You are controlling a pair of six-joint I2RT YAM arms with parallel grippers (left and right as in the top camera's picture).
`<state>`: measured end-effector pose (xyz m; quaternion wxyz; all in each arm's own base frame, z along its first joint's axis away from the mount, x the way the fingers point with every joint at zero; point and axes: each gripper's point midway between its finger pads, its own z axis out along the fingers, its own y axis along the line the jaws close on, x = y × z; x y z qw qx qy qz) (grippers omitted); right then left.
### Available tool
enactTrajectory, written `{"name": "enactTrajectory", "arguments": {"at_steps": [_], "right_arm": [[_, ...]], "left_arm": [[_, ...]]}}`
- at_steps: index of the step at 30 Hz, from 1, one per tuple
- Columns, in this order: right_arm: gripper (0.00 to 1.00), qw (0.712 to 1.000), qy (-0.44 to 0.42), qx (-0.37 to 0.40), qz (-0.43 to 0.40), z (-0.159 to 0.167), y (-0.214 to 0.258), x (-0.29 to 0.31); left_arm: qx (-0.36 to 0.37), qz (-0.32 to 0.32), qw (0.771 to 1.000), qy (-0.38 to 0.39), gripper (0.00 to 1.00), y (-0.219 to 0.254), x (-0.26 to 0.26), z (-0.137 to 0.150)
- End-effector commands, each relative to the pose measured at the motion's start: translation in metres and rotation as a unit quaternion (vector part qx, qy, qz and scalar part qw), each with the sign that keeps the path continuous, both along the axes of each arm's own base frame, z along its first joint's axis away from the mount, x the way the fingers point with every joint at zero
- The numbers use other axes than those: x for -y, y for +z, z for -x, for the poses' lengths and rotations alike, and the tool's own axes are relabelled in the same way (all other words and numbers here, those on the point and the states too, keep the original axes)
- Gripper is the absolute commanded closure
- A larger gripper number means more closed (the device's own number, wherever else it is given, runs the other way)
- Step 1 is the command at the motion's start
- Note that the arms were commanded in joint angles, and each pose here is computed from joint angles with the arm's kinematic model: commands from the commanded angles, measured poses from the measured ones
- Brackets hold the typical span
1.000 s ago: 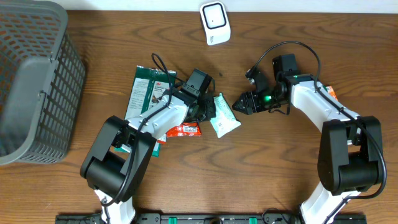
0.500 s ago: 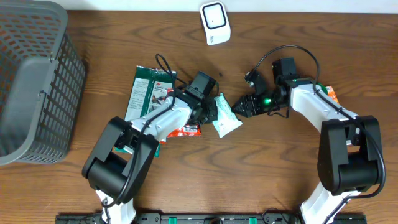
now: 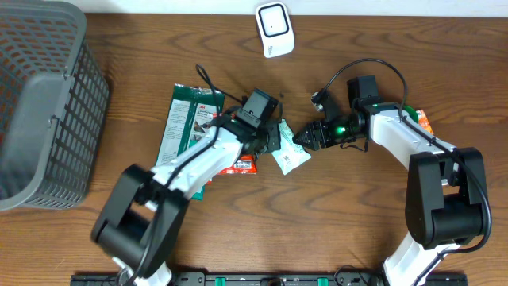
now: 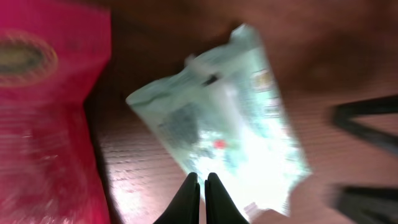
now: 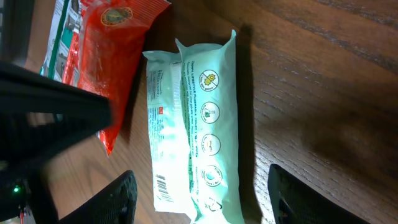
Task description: Scan the item barcode
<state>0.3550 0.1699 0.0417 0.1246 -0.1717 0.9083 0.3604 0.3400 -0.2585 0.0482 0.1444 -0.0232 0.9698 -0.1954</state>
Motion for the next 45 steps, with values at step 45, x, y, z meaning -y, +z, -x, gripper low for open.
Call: {"name": "enactTrajectory", "arguments": {"at_steps": [45], "right_arm": [[0.54, 0.994, 0.043, -0.060, -0.085, 0.021, -0.022, -0.040]], "left_arm": [[-0.042, -0.059, 0.997, -0.011, 0.93, -0.060, -0.006, 0.002]]}}
